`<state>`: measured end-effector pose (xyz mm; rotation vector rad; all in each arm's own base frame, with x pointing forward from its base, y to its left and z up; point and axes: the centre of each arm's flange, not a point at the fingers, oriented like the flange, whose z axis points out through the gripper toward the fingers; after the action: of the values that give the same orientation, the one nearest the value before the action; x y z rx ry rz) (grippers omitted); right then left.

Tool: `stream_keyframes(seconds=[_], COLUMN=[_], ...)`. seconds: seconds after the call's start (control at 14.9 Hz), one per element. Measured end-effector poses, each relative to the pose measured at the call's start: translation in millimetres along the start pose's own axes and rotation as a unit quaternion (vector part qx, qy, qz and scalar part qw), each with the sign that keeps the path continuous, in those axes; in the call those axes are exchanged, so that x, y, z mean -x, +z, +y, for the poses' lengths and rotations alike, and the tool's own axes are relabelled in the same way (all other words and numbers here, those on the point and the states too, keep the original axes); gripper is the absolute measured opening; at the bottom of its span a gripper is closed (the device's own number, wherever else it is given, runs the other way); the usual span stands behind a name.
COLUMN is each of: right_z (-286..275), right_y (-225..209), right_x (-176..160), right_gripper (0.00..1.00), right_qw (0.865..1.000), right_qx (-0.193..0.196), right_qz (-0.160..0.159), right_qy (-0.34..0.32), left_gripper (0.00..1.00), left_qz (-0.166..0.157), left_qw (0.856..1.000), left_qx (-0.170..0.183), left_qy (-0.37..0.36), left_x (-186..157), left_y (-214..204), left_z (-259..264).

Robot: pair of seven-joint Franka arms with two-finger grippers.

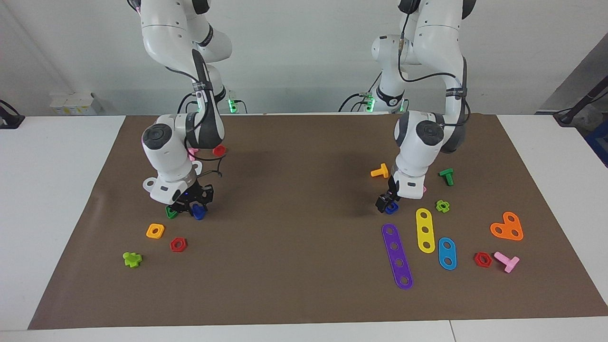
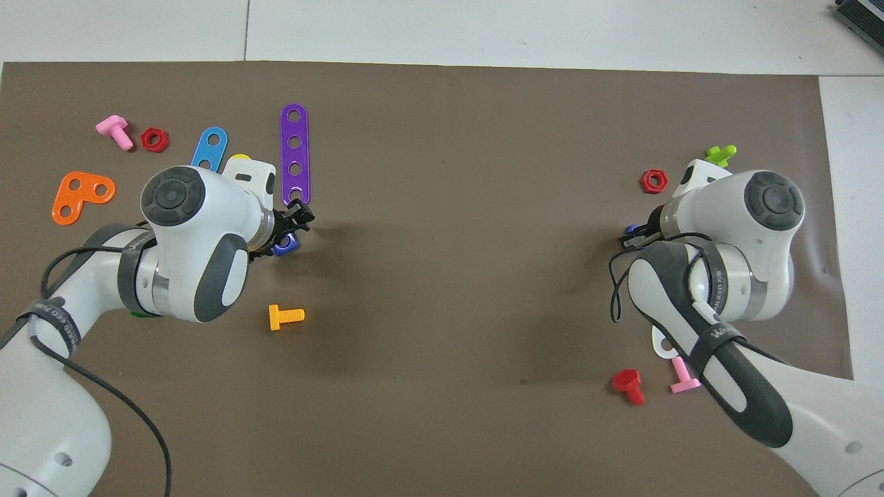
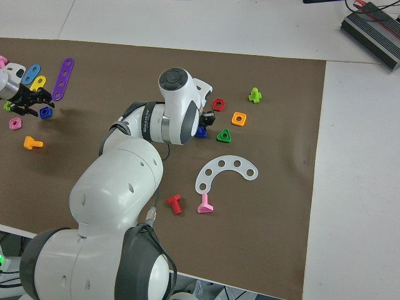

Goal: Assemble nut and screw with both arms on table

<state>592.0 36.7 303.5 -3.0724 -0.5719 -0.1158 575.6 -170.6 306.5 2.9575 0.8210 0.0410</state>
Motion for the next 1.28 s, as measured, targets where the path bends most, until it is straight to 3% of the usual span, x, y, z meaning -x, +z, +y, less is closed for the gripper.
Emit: stream_keyframes(seconds=[0.47,0.67,0.74,0.81,1.01,1.28], right_z=[1,1,1,1,4,3], right_y=[-5,-5,-5,-5,-6,-34], right_x=[-4,-4,-4,-5,-6,-27], right_gripper=[0.45,0.35,0.25,0.18,0.18,0.18], right_qw=[1.000,1.000,1.000,1.000,1.000,0.999], right_qx=[0.001,0.000,0.000,0.001,0.004,0.007], right_qz=[0.007,0.007,0.007,0.008,0.015,0.039], right_qy=[0.001,0.001,0.002,0.002,0.004,0.037], left_gripper=[0.81,0.78,0.70,0.70,0.47,0.47], left_qz=[-0.002,-0.004,-0.004,-0.004,0.003,0.006], left_qw=[1.000,1.000,1.000,1.000,1.000,0.999], left_qx=[-0.017,-0.021,-0.022,-0.022,-0.022,-0.027], left_qy=[0.010,0.012,0.013,0.013,0.017,0.026], left_x=[5,8,8,8,7,7], left_y=[11,15,15,15,10,12], left_z=[-7,-10,-10,-10,-10,-10])
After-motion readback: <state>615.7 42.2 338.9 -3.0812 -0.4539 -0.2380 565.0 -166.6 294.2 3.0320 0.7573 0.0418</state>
